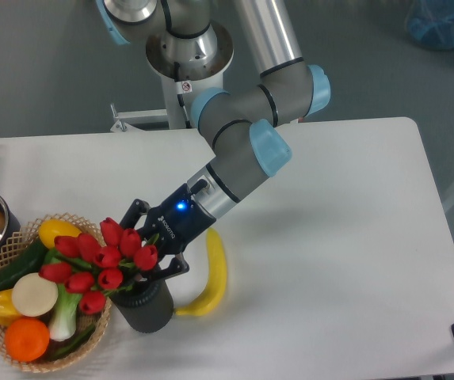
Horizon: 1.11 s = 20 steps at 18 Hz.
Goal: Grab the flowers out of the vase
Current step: 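Close the gripper on the tulip stems, then lift the gripped tulips up out of the vase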
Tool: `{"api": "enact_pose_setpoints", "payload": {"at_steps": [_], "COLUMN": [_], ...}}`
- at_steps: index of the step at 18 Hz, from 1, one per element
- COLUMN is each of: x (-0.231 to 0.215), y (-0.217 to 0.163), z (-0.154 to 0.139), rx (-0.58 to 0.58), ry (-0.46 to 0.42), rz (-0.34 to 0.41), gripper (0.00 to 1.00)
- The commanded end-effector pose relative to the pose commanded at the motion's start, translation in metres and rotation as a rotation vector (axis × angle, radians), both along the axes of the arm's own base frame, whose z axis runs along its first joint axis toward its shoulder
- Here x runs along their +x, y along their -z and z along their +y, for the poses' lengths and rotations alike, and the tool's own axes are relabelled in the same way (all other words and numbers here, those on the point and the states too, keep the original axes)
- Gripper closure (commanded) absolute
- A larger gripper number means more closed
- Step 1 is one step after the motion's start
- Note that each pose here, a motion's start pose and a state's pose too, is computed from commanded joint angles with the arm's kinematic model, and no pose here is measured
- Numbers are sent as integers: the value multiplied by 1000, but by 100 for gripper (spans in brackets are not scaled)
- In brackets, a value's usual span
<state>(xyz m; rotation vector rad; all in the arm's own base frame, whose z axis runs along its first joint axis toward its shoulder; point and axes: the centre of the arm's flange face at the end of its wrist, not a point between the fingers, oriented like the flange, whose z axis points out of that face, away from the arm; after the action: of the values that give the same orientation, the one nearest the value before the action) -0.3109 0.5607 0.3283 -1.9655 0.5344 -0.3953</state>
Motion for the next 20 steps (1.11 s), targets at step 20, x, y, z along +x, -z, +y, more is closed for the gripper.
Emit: {"api": "enact_pose_setpoints", "payload": {"at_steps": [20], "x": [-10], "y": [-34], "z": [3], "rx": [27], "ry": [-35], "rz": [-52], "gripper": [66]}}
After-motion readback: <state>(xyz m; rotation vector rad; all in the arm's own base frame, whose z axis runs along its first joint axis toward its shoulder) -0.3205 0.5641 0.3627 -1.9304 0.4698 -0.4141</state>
